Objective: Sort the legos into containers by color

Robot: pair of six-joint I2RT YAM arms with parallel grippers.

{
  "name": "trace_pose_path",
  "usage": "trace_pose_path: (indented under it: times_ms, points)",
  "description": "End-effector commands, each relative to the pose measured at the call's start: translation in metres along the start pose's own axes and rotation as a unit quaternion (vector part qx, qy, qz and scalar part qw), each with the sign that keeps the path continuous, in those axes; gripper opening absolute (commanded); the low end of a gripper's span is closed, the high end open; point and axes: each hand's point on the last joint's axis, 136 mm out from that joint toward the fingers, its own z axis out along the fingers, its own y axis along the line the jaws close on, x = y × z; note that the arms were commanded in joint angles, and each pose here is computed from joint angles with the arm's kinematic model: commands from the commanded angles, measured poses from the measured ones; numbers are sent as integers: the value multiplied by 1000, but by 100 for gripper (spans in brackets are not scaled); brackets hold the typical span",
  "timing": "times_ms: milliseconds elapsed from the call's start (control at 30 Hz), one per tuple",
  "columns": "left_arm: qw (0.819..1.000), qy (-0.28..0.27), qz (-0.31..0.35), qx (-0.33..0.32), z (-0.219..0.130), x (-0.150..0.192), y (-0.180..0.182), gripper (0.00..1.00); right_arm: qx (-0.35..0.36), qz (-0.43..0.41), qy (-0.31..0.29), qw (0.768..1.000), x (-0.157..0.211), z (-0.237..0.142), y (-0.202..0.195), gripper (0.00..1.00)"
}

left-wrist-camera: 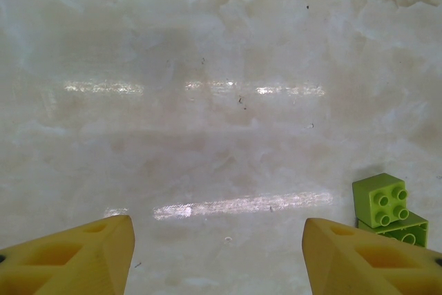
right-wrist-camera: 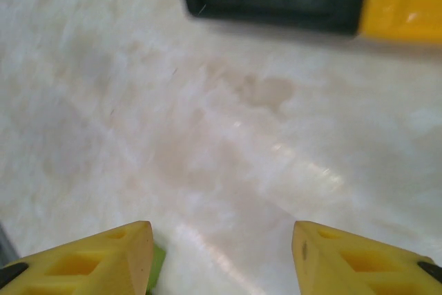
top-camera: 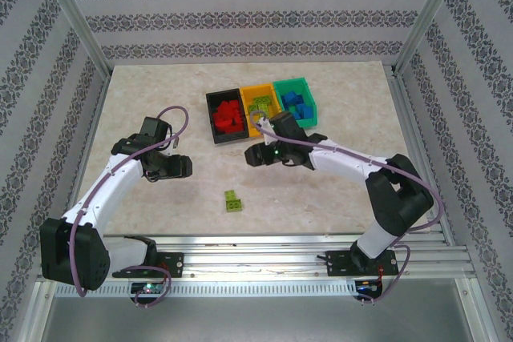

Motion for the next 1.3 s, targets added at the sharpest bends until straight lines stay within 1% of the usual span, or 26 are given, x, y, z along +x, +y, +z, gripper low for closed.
trace_pose_path:
  times_ms: [0, 167, 267, 367, 500, 667, 833, 1167, 1267]
  points:
    - [1000, -6, 5, -1, 0, -3, 2, 66, -41, 3, 55, 998, 36, 8, 20, 56]
    - [1000, -9, 5, -2, -1, -4, 3, 66, -32, -10, 94, 995, 64, 33, 50, 56]
    - [1000, -9, 5, -1, -1, -4, 2, 65, -22, -14, 107, 994, 72, 48, 61, 56]
    - [1000, -10, 3, -1, -1, -3, 2, 65, 8, -20, 115, 993, 77, 59, 61, 56]
    - [1000, -12, 3, -1, -2, -3, 2, 65, 31, -27, 116, 992, 79, 64, 64, 56]
    - [1000, -14, 4, 0, -2, -4, 2, 65, 74, -40, 122, 989, 83, 67, 55, 57]
    - [1000, -14, 4, -1, -3, -4, 2, 65, 86, -49, 131, 986, 87, 74, 55, 57]
    - [1000, -15, 4, -1, -3, -4, 2, 65, 127, -99, 158, 974, 96, 89, 64, 57]
    - [1000, -16, 3, -1, -4, -4, 2, 66, 132, -103, 165, 972, 98, 93, 64, 56]
